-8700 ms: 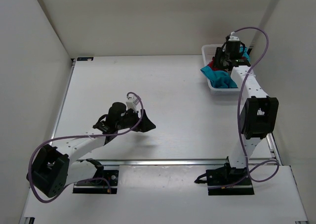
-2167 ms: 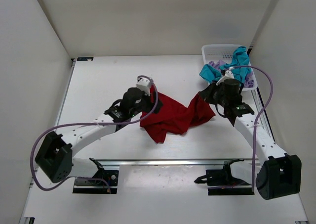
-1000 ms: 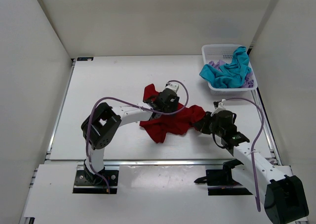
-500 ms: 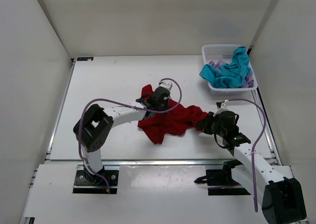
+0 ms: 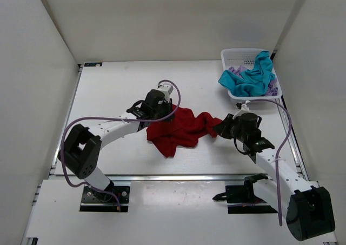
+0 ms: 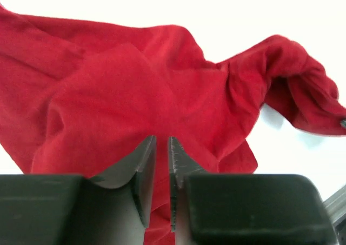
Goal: Fold and stack the t-shirts
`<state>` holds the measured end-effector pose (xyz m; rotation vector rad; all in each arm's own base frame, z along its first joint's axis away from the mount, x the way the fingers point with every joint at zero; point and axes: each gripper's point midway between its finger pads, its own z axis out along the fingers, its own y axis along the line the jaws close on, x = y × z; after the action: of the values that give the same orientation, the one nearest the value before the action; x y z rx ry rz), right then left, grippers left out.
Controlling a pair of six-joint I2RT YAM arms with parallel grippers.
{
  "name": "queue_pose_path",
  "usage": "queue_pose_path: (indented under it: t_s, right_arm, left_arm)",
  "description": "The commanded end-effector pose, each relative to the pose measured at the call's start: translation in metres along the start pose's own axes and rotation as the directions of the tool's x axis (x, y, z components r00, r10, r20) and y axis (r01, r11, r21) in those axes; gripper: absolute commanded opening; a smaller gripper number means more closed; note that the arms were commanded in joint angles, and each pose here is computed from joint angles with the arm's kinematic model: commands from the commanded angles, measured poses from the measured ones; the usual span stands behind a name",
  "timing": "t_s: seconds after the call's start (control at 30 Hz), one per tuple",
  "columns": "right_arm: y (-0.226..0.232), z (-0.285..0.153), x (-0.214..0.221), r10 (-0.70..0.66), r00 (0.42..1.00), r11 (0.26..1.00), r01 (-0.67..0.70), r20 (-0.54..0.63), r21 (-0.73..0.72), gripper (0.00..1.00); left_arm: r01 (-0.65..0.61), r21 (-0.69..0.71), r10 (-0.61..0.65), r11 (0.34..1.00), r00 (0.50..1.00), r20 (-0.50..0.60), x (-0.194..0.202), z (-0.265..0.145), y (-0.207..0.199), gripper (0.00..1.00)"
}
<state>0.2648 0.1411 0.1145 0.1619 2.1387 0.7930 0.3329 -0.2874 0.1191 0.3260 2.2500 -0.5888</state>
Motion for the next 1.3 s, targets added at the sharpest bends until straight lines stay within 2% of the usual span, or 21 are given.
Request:
queue_pose_path:
  t_s: [0.0,0.07,0.17,0.2,0.23,0.27,0.3,0.33,0.37,0.4,0.53,0.73,0.77,0.93,1.17,1.27]
  right_arm:
    - [0.018,0.005,-0.017,-0.025,0.999,0.998,0.026,0.021,-0.056,0.0]
    - [0.024,0.002,-0.025,-0.034,0.999,0.997,0.037,0.039,-0.065,0.01]
    - [0.032,-0.004,-0.045,-0.064,0.994,0.996,0.07,0.091,-0.061,0.0]
    - [0.033,-0.007,-0.044,-0.062,0.995,0.996,0.067,0.083,-0.06,0.0]
    - [0.035,-0.009,-0.047,-0.063,0.994,0.996,0.068,0.09,-0.062,0.0]
    - [0.035,-0.008,-0.046,-0.07,0.994,0.995,0.075,0.085,-0.06,0.0]
    - [0.037,-0.008,-0.044,-0.069,0.994,0.995,0.075,0.081,-0.064,0.0]
    - [0.037,-0.007,-0.045,-0.069,0.994,0.995,0.074,0.08,-0.067,0.0]
    - [0.036,-0.006,-0.04,-0.064,0.996,0.995,0.069,0.065,-0.068,0.0]
    - [0.035,-0.004,-0.038,-0.055,0.997,0.996,0.058,0.06,-0.066,0.0]
    - [0.034,-0.002,-0.032,-0.063,0.997,0.996,0.066,0.048,-0.067,0.0]
    - [0.031,-0.001,-0.02,-0.052,0.998,0.995,0.053,0.019,-0.08,0.0]
    - [0.037,-0.001,-0.026,-0.056,0.997,0.993,0.06,0.044,-0.101,0.0]
    - [0.033,0.0,-0.015,-0.049,0.999,0.993,0.051,0.02,-0.11,0.0]
    - [0.031,0.0,-0.014,-0.047,0.998,0.991,0.05,0.029,-0.123,0.0]
    - [0.029,0.0,-0.013,-0.04,0.999,0.992,0.043,0.025,-0.122,0.0]
  left_arm:
    - [0.042,0.102,-0.04,0.994,0.999,-0.018,0.007,-0.008,-0.002,0.29]
    - [0.086,0.133,-0.082,0.987,0.996,-0.037,0.011,-0.01,0.005,0.29]
    - [0.109,0.132,-0.106,0.985,0.994,-0.025,0.009,-0.015,0.017,0.18]
    - [0.108,0.109,-0.106,0.988,0.994,-0.028,0.012,-0.013,0.021,0.2]
    - [0.086,0.108,-0.084,0.99,0.996,-0.016,0.008,-0.016,0.015,0.27]
    - [0.056,0.106,-0.054,0.993,0.998,-0.022,0.012,-0.016,0.006,0.37]
    - [0.044,0.104,-0.043,0.994,0.999,-0.01,0.011,-0.019,0.0,0.42]
    - [0.001,0.088,-0.002,0.996,1.0,0.004,0.014,-0.018,-0.01,0.53]
    - [-0.031,0.061,0.03,0.998,0.999,0.014,0.019,-0.019,-0.018,0.59]
    - [-0.054,0.081,0.052,0.995,0.998,0.026,0.019,-0.021,-0.031,0.6]
    - [-0.052,0.029,0.05,0.998,0.997,0.058,0.019,-0.018,-0.031,0.65]
    - [-0.087,-0.06,0.092,0.994,0.993,0.075,0.014,-0.007,-0.034,0.64]
    - [-0.102,-0.07,0.108,0.992,0.991,0.078,0.012,-0.005,-0.037,0.63]
    - [-0.158,-0.144,0.165,0.977,0.985,0.038,0.024,0.01,-0.034,0.62]
    - [-0.216,-0.189,0.22,0.958,0.976,0.001,0.035,0.017,-0.032,0.54]
    - [-0.229,-0.205,0.233,0.952,0.972,-0.002,0.036,0.017,-0.03,0.45]
